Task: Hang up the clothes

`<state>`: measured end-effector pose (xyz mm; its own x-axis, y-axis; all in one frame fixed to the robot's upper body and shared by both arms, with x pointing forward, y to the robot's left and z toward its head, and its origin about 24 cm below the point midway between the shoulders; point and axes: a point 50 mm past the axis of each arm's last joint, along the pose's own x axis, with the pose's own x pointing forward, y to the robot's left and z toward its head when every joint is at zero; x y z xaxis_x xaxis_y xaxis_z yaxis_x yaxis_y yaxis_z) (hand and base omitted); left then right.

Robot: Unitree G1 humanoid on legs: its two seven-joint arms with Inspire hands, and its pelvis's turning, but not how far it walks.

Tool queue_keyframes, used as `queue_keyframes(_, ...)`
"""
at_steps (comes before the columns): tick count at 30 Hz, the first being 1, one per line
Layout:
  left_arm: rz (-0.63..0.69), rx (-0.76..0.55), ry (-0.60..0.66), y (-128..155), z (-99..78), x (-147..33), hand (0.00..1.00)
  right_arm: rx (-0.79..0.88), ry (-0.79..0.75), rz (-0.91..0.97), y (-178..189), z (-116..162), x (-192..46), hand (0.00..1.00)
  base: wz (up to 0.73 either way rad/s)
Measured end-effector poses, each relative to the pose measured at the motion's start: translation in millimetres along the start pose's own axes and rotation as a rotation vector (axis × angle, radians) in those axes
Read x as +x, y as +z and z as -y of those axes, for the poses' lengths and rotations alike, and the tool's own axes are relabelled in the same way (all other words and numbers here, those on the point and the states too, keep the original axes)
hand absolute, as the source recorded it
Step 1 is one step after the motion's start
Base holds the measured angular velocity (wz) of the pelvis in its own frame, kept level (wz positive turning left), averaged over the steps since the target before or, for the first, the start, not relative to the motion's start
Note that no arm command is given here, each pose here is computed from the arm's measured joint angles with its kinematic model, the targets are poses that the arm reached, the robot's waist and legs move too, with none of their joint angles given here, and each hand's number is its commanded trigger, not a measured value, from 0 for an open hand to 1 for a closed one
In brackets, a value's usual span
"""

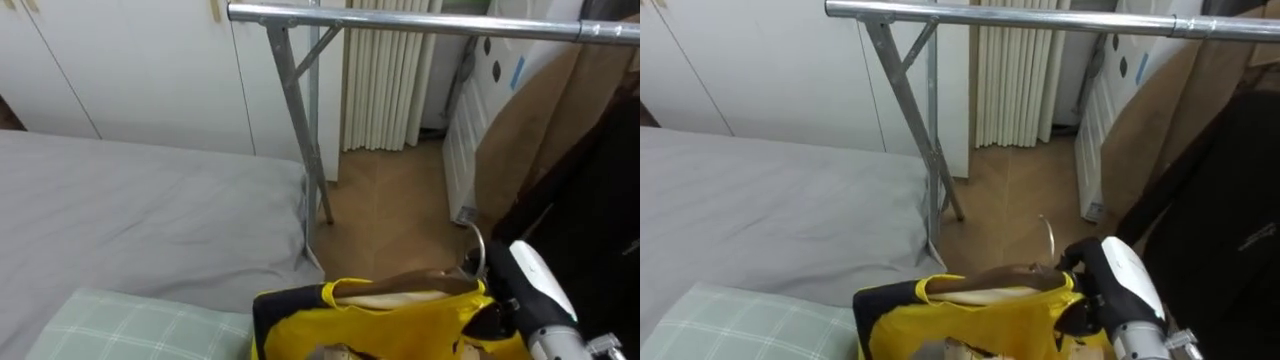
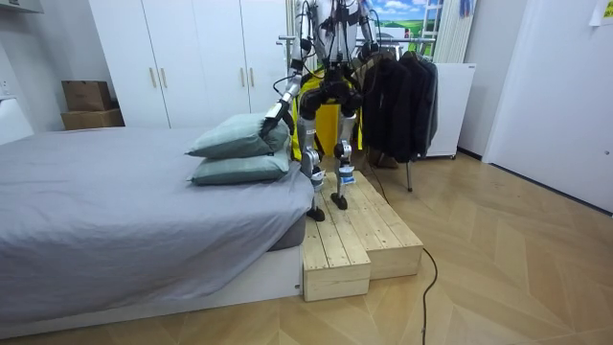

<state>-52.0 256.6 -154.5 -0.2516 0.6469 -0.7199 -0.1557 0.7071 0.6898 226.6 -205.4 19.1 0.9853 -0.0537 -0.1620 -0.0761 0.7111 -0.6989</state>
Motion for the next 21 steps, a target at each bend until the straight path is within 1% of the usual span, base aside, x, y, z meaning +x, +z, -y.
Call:
queue_keyframes(7,0.0,-0.001,0.038,0.0,-1.8,-0.1,0.0,0.017,0.025,0.01,2.9,-3.2,1.0,1.0,0.0)
queue_keyframes(12,0.011,-0.008,0.071,3.1,-3.4,-0.6,0.0,0.065,0.028,0.012,3.4,-3.3,1.2,1.0,0.09)
queue_keyframes(21,0.014,-0.009,0.092,3.8,-4.5,-0.7,0.0,0.06,0.017,0.03,7.7,0.5,5.2,1.0,0.06)
